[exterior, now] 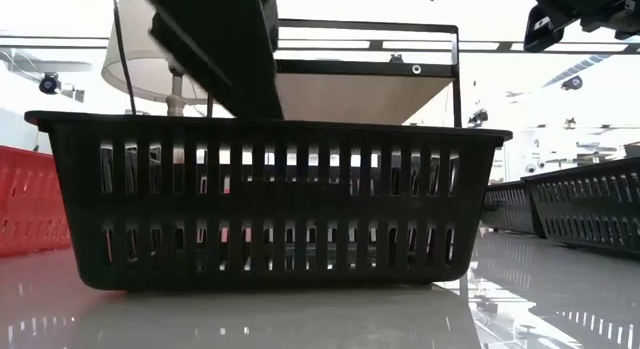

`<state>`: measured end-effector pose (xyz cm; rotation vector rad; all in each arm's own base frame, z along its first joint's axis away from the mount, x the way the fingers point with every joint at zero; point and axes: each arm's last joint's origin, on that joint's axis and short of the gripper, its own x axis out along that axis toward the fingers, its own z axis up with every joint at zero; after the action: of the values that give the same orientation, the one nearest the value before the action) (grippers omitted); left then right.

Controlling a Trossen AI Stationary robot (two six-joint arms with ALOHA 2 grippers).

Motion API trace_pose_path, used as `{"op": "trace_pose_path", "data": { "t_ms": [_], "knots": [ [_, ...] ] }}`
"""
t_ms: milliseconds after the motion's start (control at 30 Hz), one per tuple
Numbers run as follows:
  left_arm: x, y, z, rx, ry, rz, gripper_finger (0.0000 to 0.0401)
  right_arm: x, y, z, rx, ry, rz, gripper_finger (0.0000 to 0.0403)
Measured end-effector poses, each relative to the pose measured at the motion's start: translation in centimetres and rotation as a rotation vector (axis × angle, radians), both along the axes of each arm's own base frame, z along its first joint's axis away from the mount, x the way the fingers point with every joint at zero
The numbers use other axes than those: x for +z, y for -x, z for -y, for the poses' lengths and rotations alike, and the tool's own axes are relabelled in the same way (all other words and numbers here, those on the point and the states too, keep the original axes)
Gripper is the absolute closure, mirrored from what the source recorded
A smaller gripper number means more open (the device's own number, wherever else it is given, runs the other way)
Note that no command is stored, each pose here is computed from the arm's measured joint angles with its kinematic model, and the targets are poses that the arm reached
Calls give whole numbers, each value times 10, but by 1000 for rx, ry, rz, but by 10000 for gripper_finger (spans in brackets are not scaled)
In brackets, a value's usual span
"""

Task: Stack baskets on shelf by color
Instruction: Put the black bin on the shelf

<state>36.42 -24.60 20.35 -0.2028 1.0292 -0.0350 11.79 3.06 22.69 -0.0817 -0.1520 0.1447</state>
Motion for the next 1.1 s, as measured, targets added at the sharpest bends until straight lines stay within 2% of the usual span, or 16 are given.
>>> {"op": "trace_pose_path", "data": {
  "t_ms": [133, 333, 600, 867, 1100],
  "knots": [
    [-13, 0, 0, 22, 44, 32, 229, 0, 0, 0, 1, -9, -3, 394],
    [-20, 2, -1, 44, 54, 21, 278, -1, 0, 0, 2, -5, -14, 394],
    [-20, 3, -1, 40, 51, 12, 388, -1, 0, 0, 1, -5, -14, 394],
    [-4, -1, 4, 27, 77, 28, 399, -2, -1, 0, 1, -2, -22, 394],
    [50, 0, 7, -25, 179, 89, 401, -2, -1, 0, 2, -1, -24, 394]
  ]
}}
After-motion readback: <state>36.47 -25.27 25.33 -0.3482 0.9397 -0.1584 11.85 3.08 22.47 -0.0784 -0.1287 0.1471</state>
